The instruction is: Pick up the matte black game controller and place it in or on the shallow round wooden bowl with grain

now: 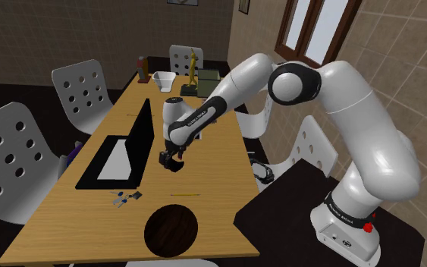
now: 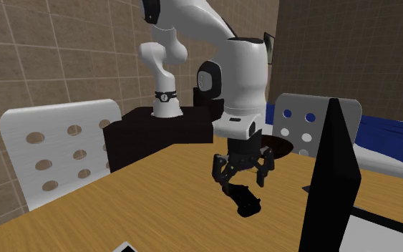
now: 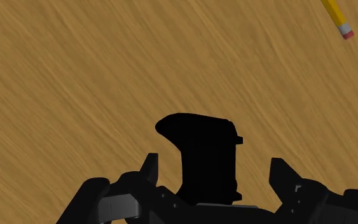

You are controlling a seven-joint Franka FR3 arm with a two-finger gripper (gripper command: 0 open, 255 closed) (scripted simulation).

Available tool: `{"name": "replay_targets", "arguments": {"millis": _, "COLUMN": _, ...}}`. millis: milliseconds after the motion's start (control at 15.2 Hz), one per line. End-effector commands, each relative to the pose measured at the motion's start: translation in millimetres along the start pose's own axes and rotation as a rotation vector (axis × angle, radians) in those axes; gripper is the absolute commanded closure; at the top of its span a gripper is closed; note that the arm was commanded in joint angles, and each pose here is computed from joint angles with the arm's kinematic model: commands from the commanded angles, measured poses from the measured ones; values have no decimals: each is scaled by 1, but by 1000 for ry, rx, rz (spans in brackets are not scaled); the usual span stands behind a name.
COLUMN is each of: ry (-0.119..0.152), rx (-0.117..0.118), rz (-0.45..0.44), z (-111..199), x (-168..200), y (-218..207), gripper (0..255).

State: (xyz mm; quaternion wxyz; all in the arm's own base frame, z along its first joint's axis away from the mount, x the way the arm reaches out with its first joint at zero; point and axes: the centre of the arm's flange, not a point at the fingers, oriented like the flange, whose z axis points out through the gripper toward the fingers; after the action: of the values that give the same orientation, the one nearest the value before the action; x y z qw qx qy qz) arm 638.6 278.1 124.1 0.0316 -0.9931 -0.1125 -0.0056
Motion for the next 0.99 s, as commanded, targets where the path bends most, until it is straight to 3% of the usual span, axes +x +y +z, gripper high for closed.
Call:
{"name": "replay_targets", "arguments": {"millis": 0, "ry": 2, "rx": -15, "rz": -2, "z": 10, "x": 0, "y": -2, "gripper": 0}}
{"name": "replay_targets", "arguments": {"millis": 198, "ry": 2, "rx": -15, "rz": -2, "z": 29, "x": 0, "y": -1, "gripper": 0}}
{"name": "replay_targets", "arguments": {"millis": 726, "ry": 2, "rx": -15, "rz": -2, "z": 29, "x": 0, "y": -1, "gripper": 0}}
{"name": "replay_targets", "arguments": {"millis": 792, "ry": 2, "rx": -15, "rz": -2, "z": 29, "x": 0, "y": -1, "gripper": 255}}
{"name": "replay_targets", "arguments": {"millis": 924, "ry": 2, "rx": -15, "rz": -2, "z": 29, "x": 0, "y": -1, "gripper": 255}}
